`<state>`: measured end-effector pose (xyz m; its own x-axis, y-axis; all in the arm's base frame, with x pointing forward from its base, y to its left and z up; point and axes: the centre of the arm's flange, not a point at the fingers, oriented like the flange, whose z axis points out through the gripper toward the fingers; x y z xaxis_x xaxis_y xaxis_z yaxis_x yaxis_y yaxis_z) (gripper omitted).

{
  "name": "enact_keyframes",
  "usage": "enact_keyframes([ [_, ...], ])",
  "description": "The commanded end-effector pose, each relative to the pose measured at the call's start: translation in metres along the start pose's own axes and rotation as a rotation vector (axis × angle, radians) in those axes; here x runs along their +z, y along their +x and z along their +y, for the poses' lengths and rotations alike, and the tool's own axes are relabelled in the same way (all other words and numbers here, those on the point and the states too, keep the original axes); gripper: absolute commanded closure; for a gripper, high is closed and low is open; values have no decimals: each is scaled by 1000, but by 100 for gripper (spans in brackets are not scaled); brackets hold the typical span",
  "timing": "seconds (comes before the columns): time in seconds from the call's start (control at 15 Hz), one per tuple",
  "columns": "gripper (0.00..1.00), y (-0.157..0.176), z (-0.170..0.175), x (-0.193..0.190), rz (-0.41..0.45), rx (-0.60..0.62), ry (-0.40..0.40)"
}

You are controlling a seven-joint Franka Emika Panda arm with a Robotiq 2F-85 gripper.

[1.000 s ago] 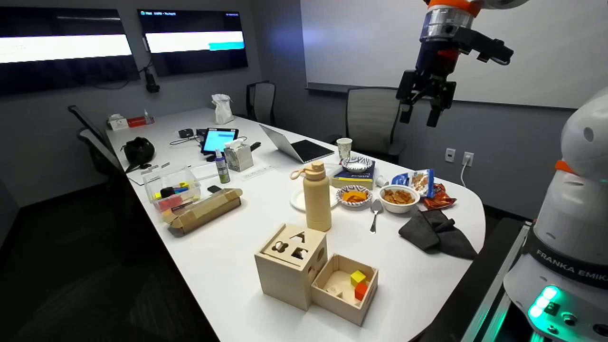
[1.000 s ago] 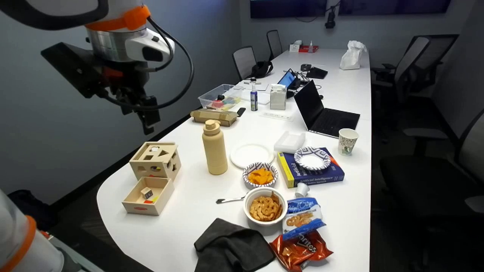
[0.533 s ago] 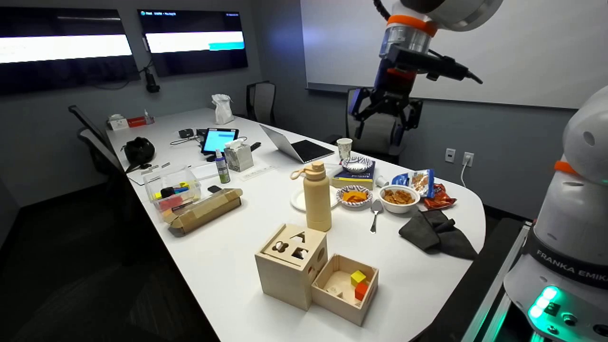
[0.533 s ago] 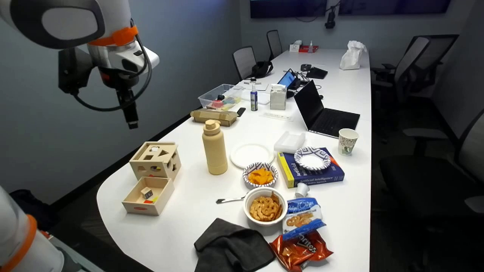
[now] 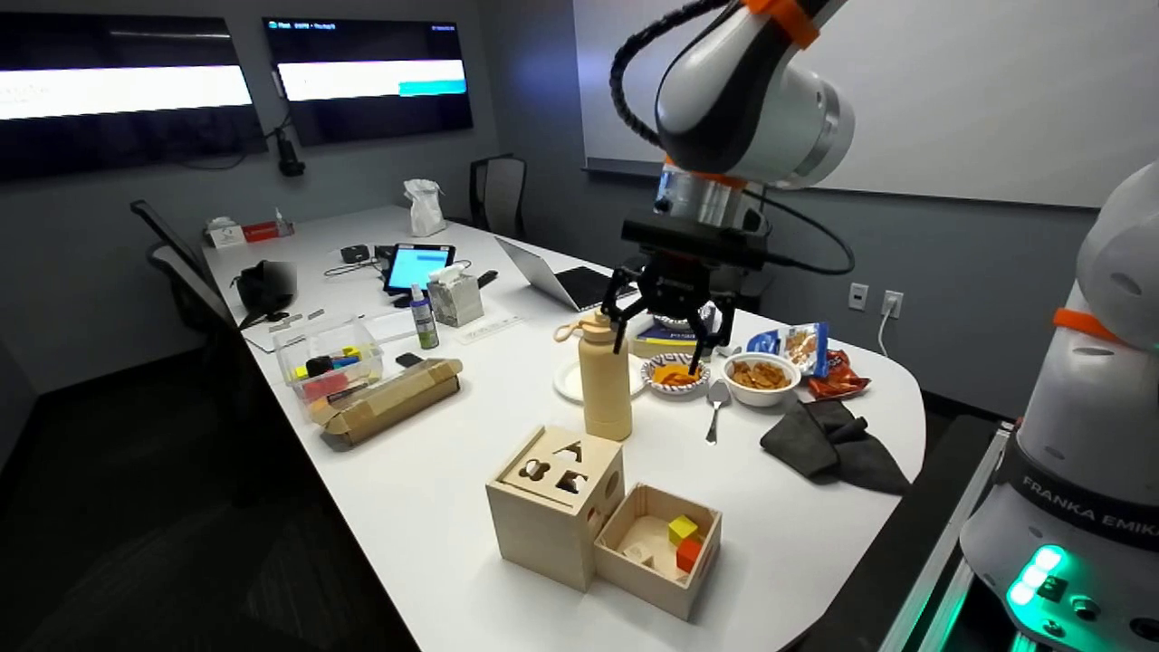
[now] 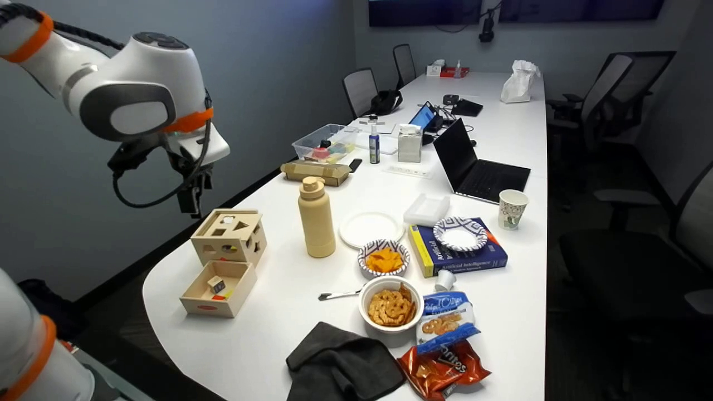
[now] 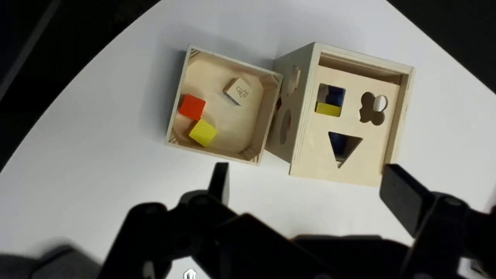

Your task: Pick up a block from the small box and put it inside the bigger box

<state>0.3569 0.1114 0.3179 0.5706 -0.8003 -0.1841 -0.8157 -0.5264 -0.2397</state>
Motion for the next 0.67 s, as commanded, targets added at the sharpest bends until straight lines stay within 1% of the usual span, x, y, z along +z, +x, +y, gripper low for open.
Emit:
enact_keyframes([
  [0.0,0,9,7,67,-42,196,14],
  [0.27,0,18,24,123,-103,398,-6],
  [0.6,0,17,29,158,-185,557,-3],
])
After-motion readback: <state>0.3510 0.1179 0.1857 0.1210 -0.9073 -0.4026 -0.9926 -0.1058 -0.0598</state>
